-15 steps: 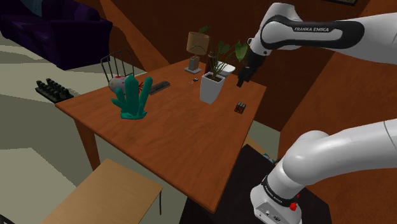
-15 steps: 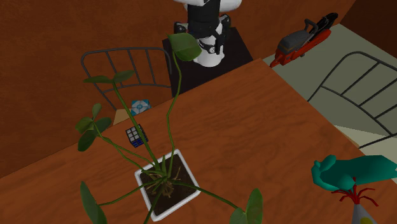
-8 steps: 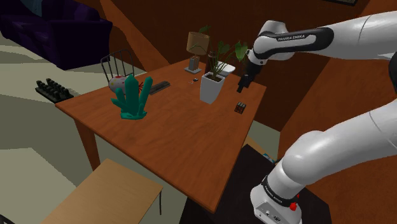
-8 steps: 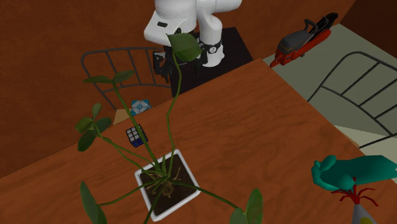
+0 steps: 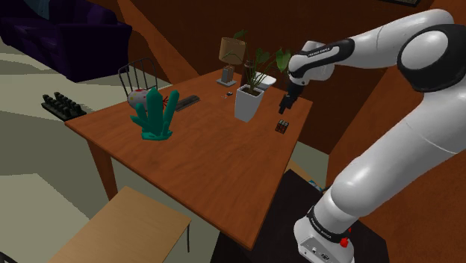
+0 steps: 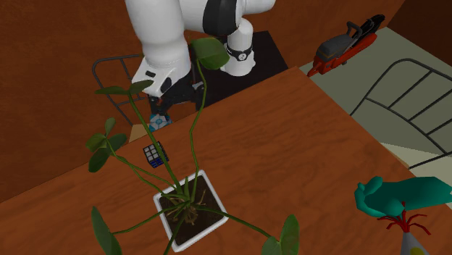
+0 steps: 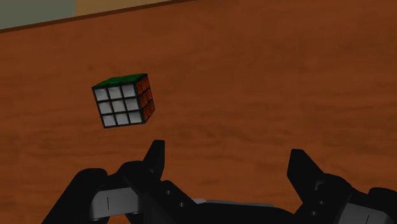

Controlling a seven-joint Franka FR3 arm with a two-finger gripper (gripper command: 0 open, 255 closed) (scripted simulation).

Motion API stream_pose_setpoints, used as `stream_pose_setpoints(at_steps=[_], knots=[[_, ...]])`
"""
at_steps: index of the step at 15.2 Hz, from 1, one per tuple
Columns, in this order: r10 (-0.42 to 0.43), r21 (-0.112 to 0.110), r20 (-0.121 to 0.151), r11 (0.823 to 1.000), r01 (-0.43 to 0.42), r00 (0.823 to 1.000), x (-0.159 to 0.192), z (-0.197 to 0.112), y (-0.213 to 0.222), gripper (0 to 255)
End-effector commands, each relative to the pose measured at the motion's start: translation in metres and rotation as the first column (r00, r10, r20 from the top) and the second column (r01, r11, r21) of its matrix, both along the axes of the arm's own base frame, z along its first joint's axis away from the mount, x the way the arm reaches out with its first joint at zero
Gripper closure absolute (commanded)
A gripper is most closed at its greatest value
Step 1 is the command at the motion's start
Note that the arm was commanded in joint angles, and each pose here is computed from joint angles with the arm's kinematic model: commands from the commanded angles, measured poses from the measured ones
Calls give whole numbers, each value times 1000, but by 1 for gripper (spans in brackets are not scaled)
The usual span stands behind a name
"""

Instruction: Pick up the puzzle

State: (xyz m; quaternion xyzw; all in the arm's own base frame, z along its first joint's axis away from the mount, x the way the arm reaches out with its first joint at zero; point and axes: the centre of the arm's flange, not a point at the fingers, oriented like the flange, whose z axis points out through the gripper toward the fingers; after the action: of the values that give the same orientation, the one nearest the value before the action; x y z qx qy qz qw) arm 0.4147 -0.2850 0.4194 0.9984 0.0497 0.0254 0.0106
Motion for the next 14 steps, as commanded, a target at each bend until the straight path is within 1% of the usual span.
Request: stream_pose_setpoints(at_steps=[1, 11, 12, 14], knots=[[-3, 1, -8, 1000, 3, 1000, 4, -19, -23, 0], [-20, 14, -51, 1000, 21, 998, 30, -105, -124, 0], [-21, 15, -54, 1000, 22, 998, 31, -111, -131, 0], [-21, 15, -54, 1000, 22, 998, 31, -122, -131, 0]])
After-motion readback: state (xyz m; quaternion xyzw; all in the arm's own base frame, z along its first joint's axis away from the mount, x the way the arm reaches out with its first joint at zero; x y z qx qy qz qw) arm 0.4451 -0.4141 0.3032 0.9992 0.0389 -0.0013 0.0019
